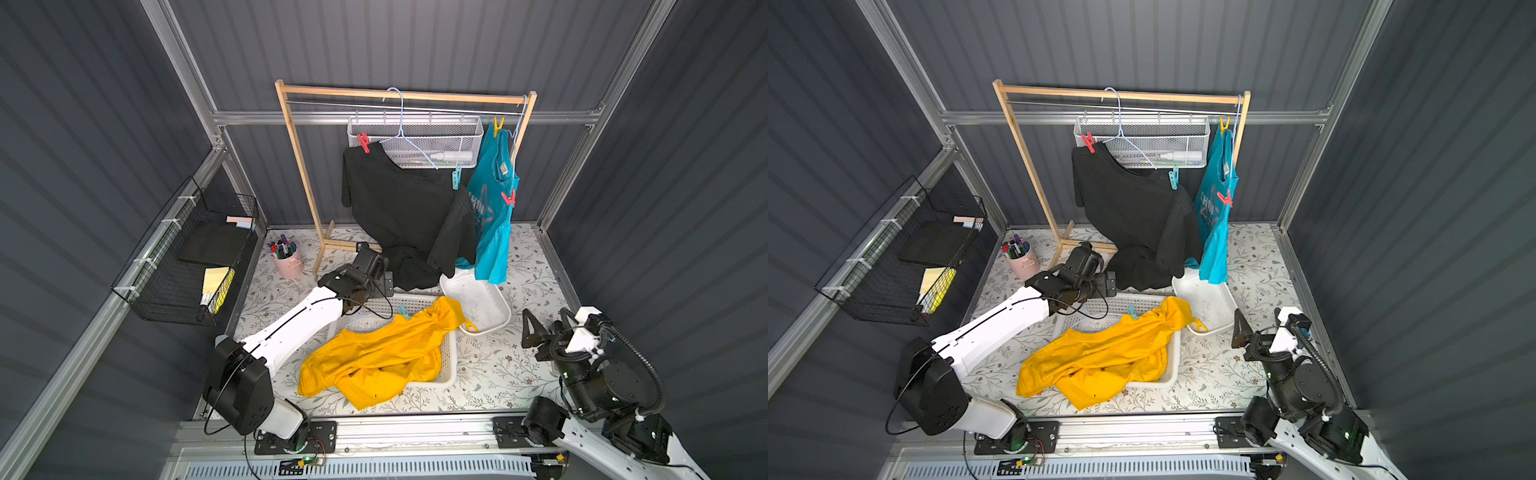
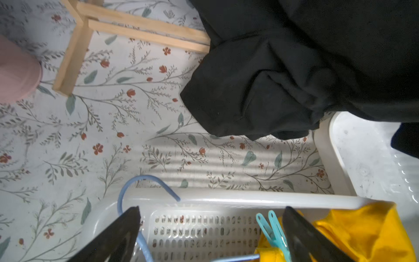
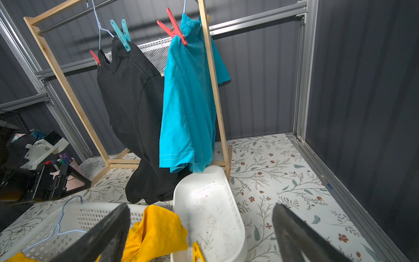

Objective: Remove the clothespins securing t-shirts to the hanger
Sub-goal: Pick up the hanger from the basket.

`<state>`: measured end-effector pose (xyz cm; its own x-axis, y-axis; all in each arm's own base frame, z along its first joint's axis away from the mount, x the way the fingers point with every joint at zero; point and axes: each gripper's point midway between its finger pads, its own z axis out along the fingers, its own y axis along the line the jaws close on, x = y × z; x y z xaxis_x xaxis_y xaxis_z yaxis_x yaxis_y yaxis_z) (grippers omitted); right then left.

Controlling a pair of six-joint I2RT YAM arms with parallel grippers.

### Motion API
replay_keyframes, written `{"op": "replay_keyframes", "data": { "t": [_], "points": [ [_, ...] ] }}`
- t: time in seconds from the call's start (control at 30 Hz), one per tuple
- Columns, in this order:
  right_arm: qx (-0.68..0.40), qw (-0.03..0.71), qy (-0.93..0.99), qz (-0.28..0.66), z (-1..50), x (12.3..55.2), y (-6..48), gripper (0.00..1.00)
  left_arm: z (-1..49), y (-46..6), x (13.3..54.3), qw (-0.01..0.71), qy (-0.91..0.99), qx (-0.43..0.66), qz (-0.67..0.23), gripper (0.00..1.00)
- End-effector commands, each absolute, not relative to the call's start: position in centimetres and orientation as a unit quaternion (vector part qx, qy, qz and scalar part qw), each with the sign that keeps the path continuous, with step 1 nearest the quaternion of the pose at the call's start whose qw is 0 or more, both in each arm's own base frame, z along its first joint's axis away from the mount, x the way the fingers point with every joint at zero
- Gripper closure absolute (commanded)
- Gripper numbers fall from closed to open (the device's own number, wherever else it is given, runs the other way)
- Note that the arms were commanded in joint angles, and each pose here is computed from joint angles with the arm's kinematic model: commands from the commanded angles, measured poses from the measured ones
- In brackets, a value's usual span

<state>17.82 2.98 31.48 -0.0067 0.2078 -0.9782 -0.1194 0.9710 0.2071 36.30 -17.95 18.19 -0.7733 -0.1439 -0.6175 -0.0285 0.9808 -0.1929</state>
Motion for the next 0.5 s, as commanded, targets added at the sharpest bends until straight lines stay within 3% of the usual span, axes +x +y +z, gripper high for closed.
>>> {"op": "replay_keyframes", "data": {
  "t": [0.0, 0.47],
  "points": [
    [0.042, 0.706, 0.699, 0.11, 31.6, 17.9, 2.7, 0.01, 15.6, -16.4, 35.6, 0.27, 0.953, -0.095, -0.099, 0.0],
    [0.044, 0.703, 0.701, 0.113, 31.4, 17.9, 2.6, 0.01, 12.6, -14.3, 34.3, 0.217, 0.952, -0.174, -0.129, 0.0]
  ]
}}
